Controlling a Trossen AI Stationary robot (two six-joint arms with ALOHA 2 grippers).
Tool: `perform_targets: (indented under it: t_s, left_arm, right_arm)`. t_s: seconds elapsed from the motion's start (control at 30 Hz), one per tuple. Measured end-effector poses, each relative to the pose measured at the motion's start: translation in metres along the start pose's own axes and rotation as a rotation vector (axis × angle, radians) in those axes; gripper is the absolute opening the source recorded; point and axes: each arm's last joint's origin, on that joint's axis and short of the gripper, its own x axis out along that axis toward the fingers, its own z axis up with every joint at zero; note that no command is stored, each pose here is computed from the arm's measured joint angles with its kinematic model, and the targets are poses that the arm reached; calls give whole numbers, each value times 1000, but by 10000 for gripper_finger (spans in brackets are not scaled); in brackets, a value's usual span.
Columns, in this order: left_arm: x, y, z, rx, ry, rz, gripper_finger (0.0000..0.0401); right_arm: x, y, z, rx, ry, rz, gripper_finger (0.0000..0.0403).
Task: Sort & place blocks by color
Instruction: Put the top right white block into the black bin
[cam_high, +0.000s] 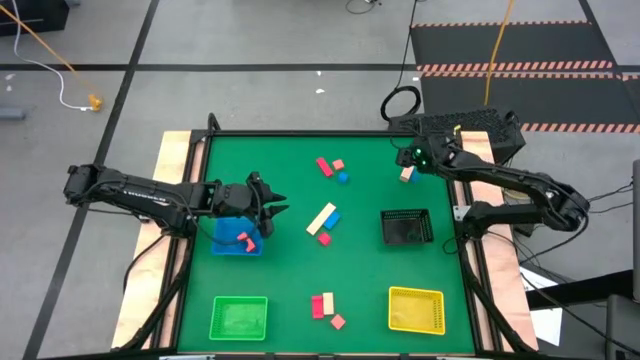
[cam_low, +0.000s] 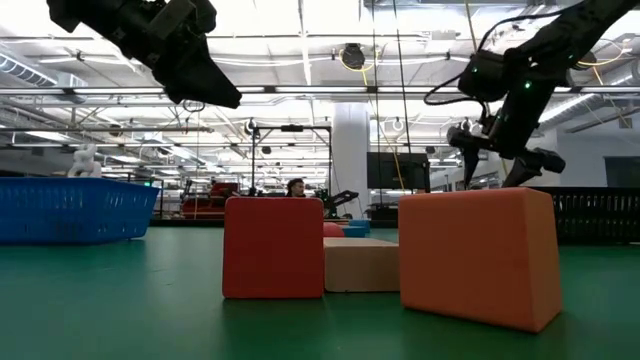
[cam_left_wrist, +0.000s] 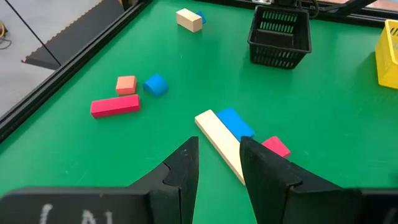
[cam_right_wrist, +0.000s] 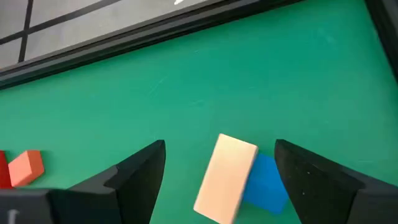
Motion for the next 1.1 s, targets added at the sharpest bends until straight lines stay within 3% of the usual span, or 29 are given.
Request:
perform_targets:
  t_s: [0.33, 0.57, 1.1]
  left_arm:
    - [0, 1, -3, 17, 33, 7, 118]
    - [0, 1, -5, 21, 49, 10, 118]
    - [0, 1, -6, 27, 64, 13, 118]
  right_arm:
    - [29, 2, -9, 50, 53, -93, 293]
    - [40, 5, -12, 57, 54, -97, 274]
    - [49, 6, -14, -7, 35, -122, 164]
